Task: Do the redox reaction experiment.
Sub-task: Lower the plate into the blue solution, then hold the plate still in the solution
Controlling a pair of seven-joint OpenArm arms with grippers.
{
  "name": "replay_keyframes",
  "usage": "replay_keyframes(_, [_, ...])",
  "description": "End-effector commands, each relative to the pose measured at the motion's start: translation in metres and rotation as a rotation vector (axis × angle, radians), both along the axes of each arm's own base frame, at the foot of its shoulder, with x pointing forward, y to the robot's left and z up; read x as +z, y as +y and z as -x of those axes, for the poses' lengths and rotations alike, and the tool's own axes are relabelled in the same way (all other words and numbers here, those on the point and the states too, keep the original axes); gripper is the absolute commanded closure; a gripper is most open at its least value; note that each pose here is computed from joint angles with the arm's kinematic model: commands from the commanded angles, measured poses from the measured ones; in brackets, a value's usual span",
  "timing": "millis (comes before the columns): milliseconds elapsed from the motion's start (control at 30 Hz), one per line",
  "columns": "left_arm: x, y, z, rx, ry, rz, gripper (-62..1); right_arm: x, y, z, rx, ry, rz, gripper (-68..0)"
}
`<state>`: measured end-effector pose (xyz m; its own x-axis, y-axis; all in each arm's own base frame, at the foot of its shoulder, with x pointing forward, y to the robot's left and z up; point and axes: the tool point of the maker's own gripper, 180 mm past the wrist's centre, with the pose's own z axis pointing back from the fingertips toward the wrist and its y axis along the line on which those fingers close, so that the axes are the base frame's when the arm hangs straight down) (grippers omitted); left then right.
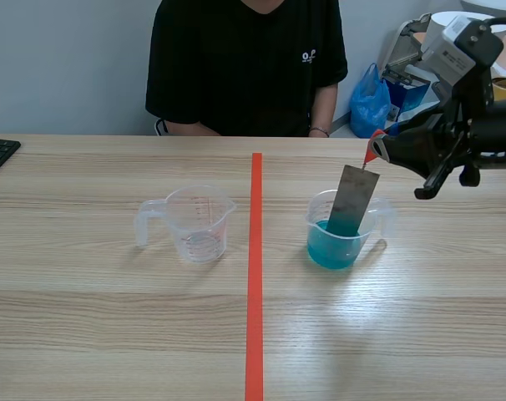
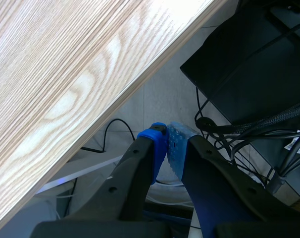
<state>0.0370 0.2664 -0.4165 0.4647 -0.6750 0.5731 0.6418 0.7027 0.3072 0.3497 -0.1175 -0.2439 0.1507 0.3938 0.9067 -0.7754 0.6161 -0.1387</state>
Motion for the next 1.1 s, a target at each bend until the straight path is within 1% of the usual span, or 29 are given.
replay_keyframes(0, [0.0026, 0.0016, -0.0022, -0.002, -0.011, -0.001, -2.7, 0.0062, 0.0004, -0.0027, 0.009, -0.021, 0.002, -0.7])
replay_keyframes(167, [0.0027, 0.0015, -0.0022, -0.002, -0.011, -0.001, -2.7, 0.0059, -0.0006, -0.0034, 0.006, -0.022, -0.003, -0.7])
replay_keyframes(467, [0.0027, 0.0015, -0.0023, -0.002, -0.012, -0.001, -2.7, 0.0047, -0.0014, -0.0035, 0.007, -0.025, 0.009, -0.7])
replay_keyframes(1067, [0.0027, 0.0015, -0.0023, -0.002, -0.012, -0.001, -2.7, 0.0041, -0.0017, -0.0035, 0.007, -0.025, 0.014, -0.7])
